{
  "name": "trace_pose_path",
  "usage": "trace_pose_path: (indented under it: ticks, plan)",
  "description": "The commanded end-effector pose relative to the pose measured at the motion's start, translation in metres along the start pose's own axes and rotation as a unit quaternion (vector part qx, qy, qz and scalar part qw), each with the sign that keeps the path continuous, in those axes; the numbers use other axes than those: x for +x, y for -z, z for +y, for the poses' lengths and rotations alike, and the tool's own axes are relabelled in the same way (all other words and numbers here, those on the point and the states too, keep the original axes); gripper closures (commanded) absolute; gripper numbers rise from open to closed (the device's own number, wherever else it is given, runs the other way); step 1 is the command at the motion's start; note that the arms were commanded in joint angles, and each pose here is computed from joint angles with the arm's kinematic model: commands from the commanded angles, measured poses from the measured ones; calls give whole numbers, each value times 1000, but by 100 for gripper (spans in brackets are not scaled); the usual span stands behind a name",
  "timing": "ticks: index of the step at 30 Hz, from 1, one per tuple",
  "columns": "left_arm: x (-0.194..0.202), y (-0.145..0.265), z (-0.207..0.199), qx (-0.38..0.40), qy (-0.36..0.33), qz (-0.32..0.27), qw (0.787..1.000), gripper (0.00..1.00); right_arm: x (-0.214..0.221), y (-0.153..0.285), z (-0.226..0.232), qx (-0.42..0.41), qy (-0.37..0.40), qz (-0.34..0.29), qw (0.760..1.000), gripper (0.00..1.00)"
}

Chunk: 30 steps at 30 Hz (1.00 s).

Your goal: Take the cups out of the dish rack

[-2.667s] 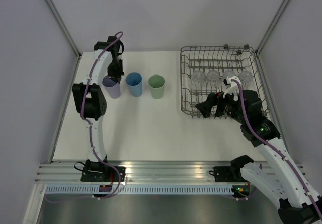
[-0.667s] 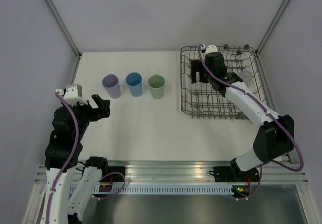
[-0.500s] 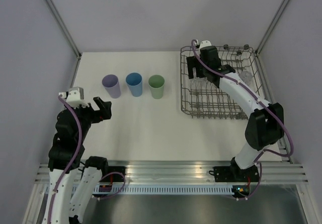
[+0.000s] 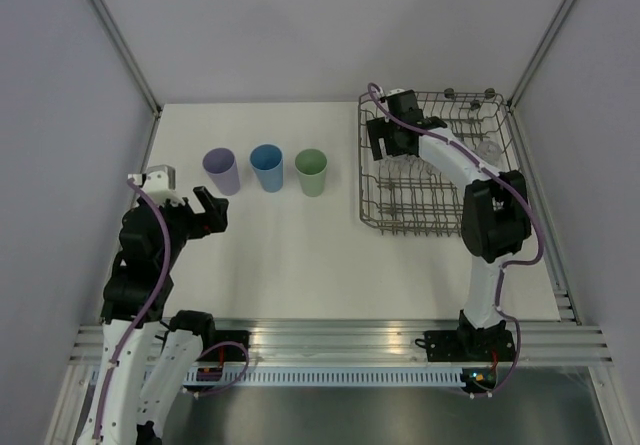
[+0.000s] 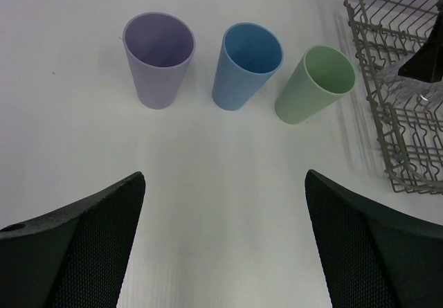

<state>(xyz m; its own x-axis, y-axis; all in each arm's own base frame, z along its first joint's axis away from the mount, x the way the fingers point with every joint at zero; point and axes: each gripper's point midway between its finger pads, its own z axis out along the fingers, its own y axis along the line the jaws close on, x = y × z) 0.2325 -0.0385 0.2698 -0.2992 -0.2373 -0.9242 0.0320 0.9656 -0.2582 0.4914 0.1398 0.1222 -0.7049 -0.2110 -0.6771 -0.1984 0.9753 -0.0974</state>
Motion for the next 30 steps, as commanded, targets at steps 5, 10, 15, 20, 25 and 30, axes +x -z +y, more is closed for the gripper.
trace_pose_path:
  ticks: [5,10,15,20,25,30]
  plan:
    - [-5,-6,-14,34,3,-4,999,0,-9,-12,-3,-2,6,7,1000,3]
    - [-4,-6,-14,36,3,-1,999,0,-5,-17,-9,8,4,16,1000,8]
    - [-3,-6,-16,41,0,1,999,0,-3,-21,-6,-3,16,21,1000,18]
    - [-3,-7,-16,41,0,2,999,0,-5,-18,-4,-13,19,20,1000,35]
    - [-3,-7,-16,41,-1,2,999,0,-12,-5,-5,-17,18,12,1000,49]
    - [-4,-5,-16,41,0,-1,999,0,-35,20,-8,-14,8,-23,1000,57]
